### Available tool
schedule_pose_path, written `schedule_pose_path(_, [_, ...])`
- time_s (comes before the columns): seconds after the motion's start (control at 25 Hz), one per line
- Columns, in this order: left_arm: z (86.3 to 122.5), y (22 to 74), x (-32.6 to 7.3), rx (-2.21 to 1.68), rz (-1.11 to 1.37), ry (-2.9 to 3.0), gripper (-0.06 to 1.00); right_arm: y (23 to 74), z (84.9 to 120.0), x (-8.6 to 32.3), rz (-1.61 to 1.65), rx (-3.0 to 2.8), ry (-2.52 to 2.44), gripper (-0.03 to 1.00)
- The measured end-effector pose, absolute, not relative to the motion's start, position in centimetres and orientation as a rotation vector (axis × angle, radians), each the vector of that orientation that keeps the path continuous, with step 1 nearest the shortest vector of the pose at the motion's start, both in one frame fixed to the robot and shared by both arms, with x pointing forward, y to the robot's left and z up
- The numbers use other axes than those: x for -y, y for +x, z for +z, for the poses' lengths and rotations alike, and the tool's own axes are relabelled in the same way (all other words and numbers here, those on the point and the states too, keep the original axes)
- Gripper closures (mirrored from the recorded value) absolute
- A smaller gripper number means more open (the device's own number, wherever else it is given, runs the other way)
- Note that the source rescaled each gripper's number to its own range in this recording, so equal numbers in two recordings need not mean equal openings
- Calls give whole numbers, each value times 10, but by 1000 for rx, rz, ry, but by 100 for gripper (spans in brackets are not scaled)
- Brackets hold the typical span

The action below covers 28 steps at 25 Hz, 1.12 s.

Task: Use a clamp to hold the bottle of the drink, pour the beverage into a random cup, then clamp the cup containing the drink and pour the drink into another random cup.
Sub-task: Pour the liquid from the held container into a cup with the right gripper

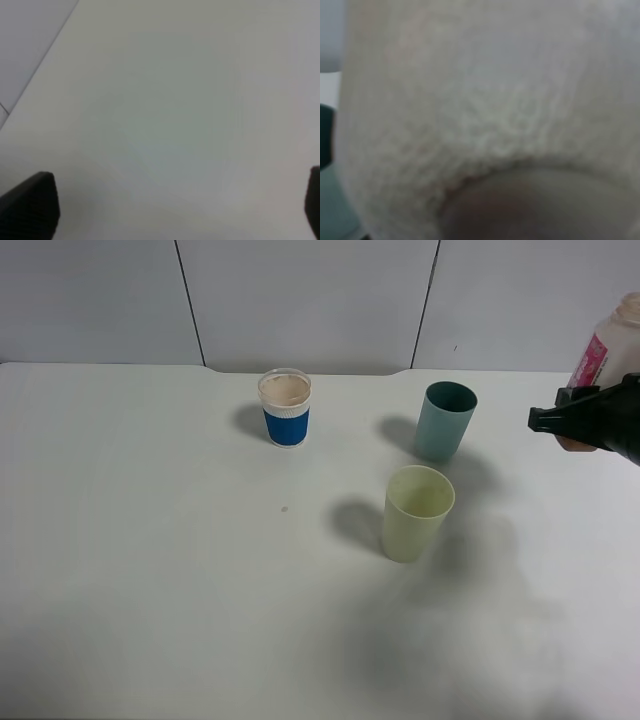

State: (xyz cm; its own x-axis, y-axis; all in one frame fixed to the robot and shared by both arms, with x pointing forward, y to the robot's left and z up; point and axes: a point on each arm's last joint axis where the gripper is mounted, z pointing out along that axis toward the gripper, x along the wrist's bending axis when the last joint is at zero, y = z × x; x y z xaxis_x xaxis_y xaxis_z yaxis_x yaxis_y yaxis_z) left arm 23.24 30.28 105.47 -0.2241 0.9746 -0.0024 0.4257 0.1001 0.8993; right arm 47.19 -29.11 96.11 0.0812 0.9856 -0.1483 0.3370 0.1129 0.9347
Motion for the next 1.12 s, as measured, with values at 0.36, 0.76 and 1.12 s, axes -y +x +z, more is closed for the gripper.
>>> schedule_pose_path(0.36, [1055,232,-303,-1735,1083,1379,-6,489,978,248,936,-1634,1294,95])
schedule_pose_path(0.76, [1055,232,-303,-1735,1083,1379,-6,489,984,219,956,-1801,1213,95])
schedule_pose_path(1.12, [1055,232,-303,-1735,1083,1379,-6,484,976,214,910,-1951,1164,95])
